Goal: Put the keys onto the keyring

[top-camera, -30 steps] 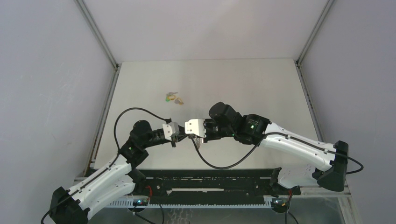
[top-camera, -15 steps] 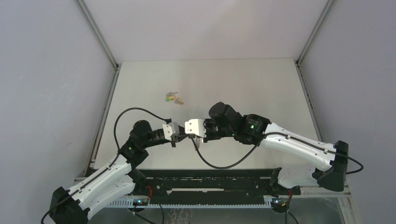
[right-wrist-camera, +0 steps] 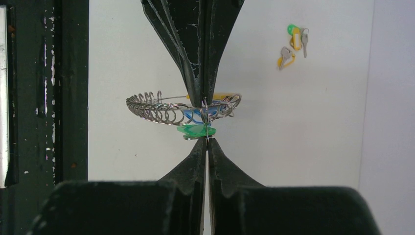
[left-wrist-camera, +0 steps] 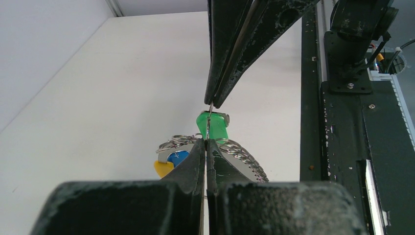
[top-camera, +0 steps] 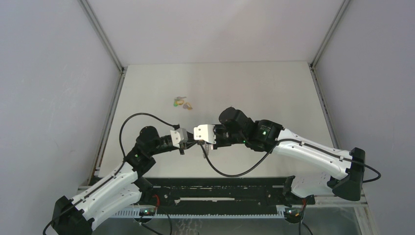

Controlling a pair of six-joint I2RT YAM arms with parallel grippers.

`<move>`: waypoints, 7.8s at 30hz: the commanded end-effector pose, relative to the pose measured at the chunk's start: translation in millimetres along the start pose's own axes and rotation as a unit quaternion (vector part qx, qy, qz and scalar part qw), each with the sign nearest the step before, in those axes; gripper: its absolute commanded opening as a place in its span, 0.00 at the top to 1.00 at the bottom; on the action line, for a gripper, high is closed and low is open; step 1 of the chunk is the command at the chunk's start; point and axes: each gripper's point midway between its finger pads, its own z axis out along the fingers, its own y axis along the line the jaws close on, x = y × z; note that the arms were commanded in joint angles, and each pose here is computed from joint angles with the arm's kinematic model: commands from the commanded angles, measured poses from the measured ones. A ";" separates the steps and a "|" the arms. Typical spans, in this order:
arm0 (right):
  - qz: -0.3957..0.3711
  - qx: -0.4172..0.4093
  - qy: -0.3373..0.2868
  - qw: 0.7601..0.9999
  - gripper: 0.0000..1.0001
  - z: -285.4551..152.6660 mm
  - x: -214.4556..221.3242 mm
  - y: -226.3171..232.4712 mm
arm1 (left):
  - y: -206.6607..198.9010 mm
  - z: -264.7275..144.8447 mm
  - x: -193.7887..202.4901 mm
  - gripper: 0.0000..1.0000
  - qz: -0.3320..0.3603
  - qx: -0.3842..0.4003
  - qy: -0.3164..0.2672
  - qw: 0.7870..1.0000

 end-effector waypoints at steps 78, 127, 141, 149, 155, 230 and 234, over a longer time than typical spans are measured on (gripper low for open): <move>0.003 0.006 -0.026 1.000 1.00 -7.6 -16.1 0.9 | -1.9 0.7 -34.8 1.00 0.045 0.013 -0.043 0.998; 0.008 0.007 -0.013 1.000 1.00 -2.4 -12.5 2.1 | -2.4 -0.1 -35.4 1.00 0.047 0.012 -0.041 0.998; 0.109 0.010 0.071 0.991 1.00 -6.6 31.4 18.8 | 53.7 -9.5 -10.8 1.00 0.018 -0.152 0.014 0.988; 0.283 0.007 0.193 0.939 1.00 11.1 98.9 47.5 | 108.7 -49.1 -5.4 1.00 -0.029 -0.350 0.002 0.936; 0.355 -0.002 0.246 0.902 1.00 22.6 126.9 73.7 | 128.0 -74.3 -2.9 1.00 -0.057 -0.425 -0.014 0.903; 0.432 0.069 0.281 0.854 0.93 109.5 187.3 29.0 | 121.8 -77.7 -14.8 1.00 -0.060 -0.414 -0.056 0.907; 0.431 0.065 0.285 0.854 0.93 109.9 188.6 31.5 | 121.4 -77.7 -14.9 1.00 -0.060 -0.413 -0.057 0.907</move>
